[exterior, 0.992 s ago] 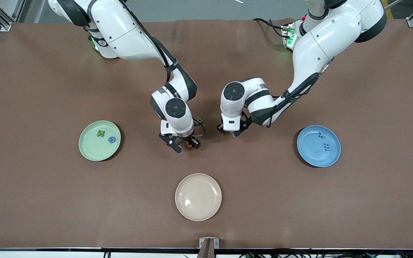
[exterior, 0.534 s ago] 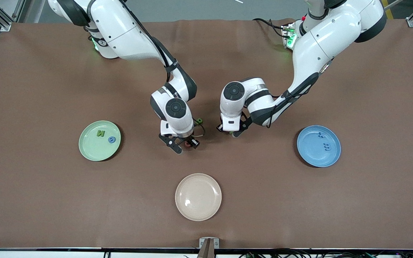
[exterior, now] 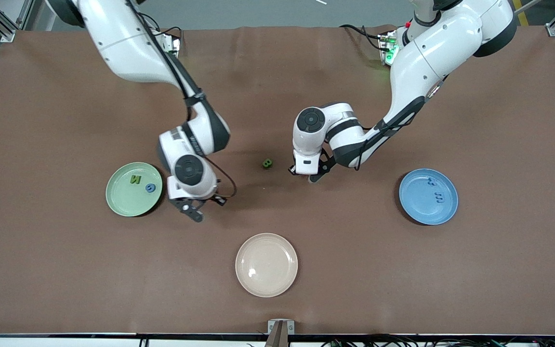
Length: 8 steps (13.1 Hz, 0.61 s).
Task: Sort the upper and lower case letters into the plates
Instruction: 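Lift the g with the left gripper while the right gripper grasps pink Q, then drop the g into the blue plate while the right gripper drops Q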
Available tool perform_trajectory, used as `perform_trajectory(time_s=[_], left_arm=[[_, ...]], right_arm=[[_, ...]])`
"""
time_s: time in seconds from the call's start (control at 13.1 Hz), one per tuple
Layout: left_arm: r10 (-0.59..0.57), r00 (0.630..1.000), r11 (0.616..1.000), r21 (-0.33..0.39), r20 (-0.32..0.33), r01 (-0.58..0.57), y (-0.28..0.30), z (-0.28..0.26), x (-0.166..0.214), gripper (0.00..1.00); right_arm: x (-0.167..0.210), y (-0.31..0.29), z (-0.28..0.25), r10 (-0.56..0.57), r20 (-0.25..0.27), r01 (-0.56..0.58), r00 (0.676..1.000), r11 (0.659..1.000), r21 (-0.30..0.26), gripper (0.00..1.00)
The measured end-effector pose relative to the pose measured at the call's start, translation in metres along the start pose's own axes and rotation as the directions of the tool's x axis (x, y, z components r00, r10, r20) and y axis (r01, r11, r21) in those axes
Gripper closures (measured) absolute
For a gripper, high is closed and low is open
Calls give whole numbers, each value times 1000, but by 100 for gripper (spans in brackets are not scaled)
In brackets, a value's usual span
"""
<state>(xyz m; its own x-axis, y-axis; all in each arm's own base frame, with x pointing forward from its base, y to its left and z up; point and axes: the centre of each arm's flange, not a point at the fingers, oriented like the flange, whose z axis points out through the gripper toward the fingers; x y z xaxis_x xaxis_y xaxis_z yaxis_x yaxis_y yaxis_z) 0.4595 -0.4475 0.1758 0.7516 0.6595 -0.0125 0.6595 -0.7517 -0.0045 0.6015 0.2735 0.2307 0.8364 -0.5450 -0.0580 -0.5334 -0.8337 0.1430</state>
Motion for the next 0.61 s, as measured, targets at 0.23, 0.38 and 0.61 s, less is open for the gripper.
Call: perform_trajectory(time_s=[0.23,0.38,0.61], left_arm=[[31,999,999,37,-23,-30,1,-2,-6,74],[85,995,993,83,-53,-80,3,-15,-1,74],[156,987,980,130,-45,-149,-3,-52,26,74]], right_arm=[[51,82,-14,-111,38,111,993,994,-3,56],[81,133,-12,-165,63,166,984,986,4,56],[113,185,-3,-246,84,245,966,969,21,56]])
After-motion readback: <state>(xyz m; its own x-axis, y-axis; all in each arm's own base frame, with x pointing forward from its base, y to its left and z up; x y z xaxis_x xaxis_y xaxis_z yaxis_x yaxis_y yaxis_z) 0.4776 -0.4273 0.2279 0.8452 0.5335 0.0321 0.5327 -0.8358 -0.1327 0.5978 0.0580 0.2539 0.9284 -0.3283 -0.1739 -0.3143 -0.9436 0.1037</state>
